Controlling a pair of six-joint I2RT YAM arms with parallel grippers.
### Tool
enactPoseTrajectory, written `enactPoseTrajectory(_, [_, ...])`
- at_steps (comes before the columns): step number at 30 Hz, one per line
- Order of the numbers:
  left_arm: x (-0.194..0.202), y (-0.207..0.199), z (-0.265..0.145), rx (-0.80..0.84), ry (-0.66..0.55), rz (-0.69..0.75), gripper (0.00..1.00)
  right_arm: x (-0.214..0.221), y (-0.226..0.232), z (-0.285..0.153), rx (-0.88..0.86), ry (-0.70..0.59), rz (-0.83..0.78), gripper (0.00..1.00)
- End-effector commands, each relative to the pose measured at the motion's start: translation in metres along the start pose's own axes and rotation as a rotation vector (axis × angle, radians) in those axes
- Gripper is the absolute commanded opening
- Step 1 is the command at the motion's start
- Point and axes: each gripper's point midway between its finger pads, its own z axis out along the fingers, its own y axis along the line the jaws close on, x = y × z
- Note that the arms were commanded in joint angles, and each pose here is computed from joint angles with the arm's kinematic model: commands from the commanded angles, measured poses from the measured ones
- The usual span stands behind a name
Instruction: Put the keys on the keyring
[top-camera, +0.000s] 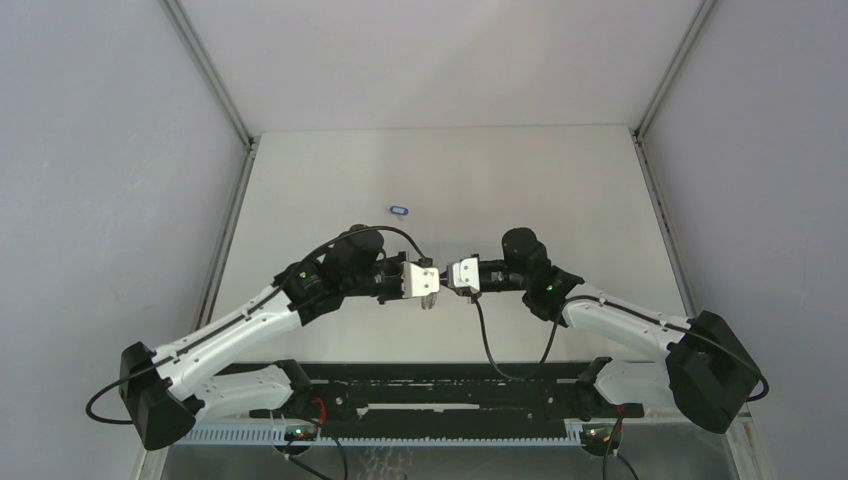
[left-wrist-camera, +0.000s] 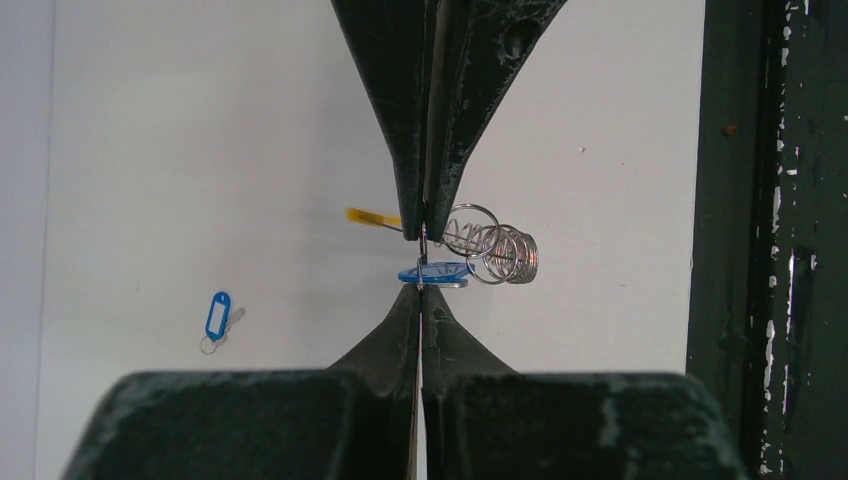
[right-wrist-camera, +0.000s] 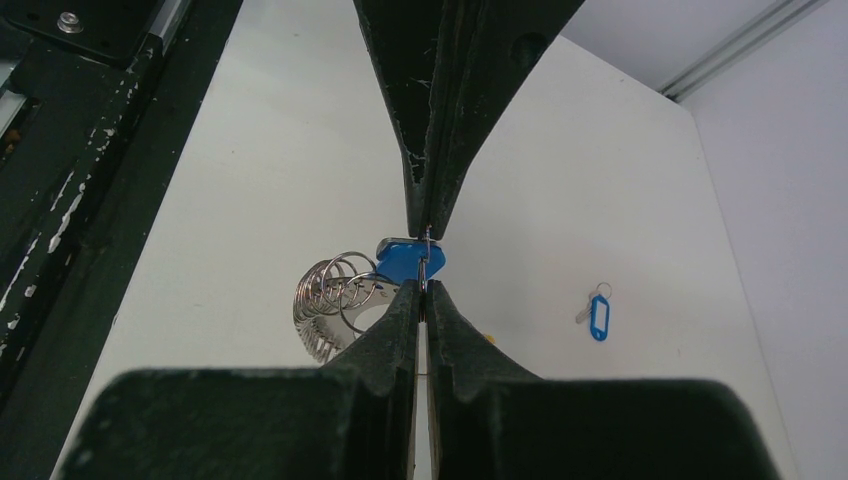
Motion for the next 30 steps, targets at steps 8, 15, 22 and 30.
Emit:
enactPoseTrajectory(8, [-0.0033, 0.0018, -0.0018, -0.027, -0.023, 0.013, 0.0, -0.0209, -0.0217, -0.0014, 0.062, -0.027, -0.05, 0.0])
enactPoseTrajectory(15, [-0.0056, -0.001, -0.0002, -0.007, -0.034, 0.012, 0.0, -0.0223, -0.0217, -0.0008, 0.061, -0.034, -0.048, 0.0])
enactPoseTrajectory(22, [-0.0049, 0.0004, 0.0009, -0.011, -0.028, 0.008, 0.0, -0.024, -0.019, 0.0005, 0.046, -0.046, -0.048, 0.0])
enactPoseTrajectory(30, [-0.005, -0.0001, 0.0025, -0.004, -0.026, 0.002, 0.0, -0.0263, -0.0186, 0.0006, 0.042, -0.052, -0.051, 0.0])
